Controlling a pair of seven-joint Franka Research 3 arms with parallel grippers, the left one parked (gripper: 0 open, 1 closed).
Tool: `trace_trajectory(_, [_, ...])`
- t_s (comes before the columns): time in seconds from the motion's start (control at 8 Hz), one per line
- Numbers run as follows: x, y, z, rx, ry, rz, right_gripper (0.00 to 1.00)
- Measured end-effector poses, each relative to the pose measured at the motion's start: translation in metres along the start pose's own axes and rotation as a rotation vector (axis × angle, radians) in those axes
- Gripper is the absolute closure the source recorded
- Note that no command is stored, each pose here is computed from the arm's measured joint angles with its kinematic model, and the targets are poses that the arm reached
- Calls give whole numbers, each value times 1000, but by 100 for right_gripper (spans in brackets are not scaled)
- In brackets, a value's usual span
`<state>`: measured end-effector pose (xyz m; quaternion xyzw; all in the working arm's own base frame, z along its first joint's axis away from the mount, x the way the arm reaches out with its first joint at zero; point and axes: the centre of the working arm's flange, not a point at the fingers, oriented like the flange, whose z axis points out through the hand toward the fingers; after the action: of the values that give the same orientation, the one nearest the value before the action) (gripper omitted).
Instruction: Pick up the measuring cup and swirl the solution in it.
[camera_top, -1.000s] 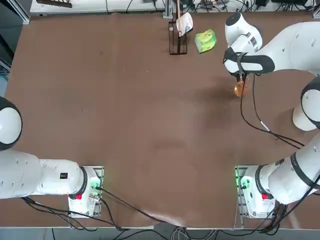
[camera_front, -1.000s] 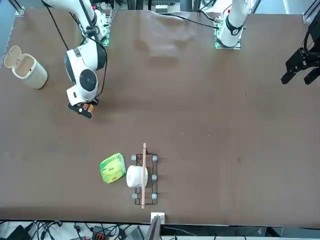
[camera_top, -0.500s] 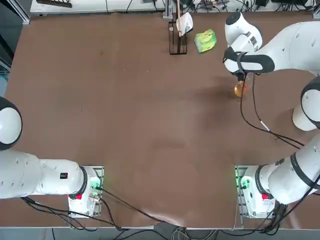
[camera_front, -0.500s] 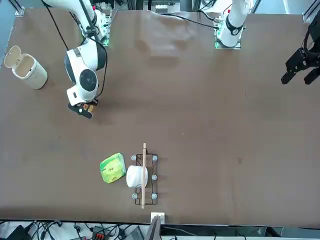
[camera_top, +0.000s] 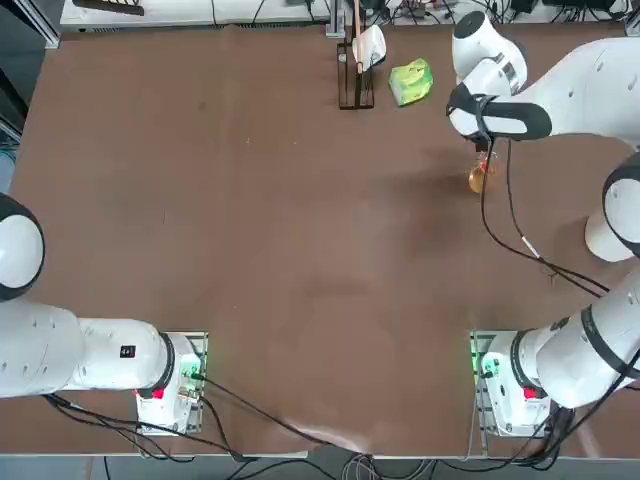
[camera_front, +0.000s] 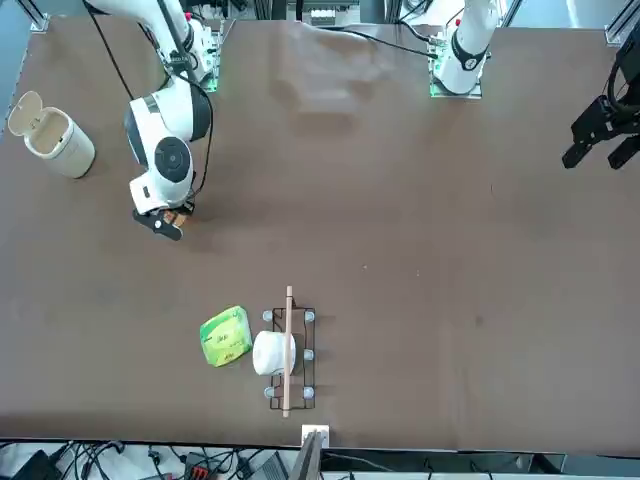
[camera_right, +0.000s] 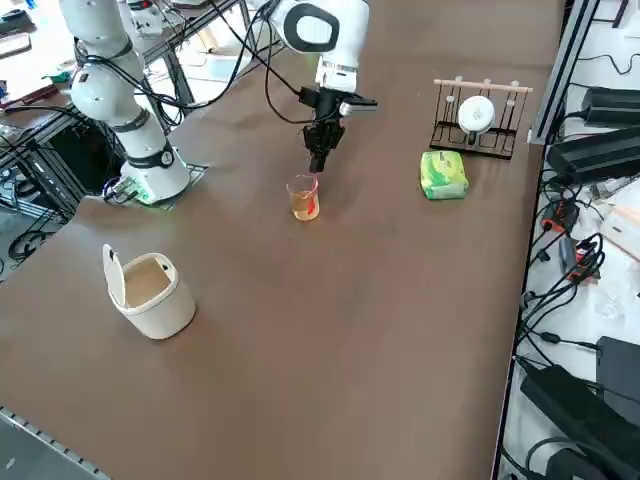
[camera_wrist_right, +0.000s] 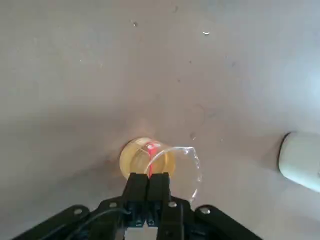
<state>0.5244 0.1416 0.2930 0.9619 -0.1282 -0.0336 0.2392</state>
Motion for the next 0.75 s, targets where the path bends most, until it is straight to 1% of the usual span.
trace_trajectory(0.12, [4, 8, -1, 21, -22, -33, 98])
trace_trajectory(0.38, [10, 24, -3, 93, -69, -127, 98])
trace_trajectory(0.62, [14, 37, -6, 142, -89, -230, 98])
trace_trajectory(0.75, [13, 38, -6, 154, -98, -274, 98])
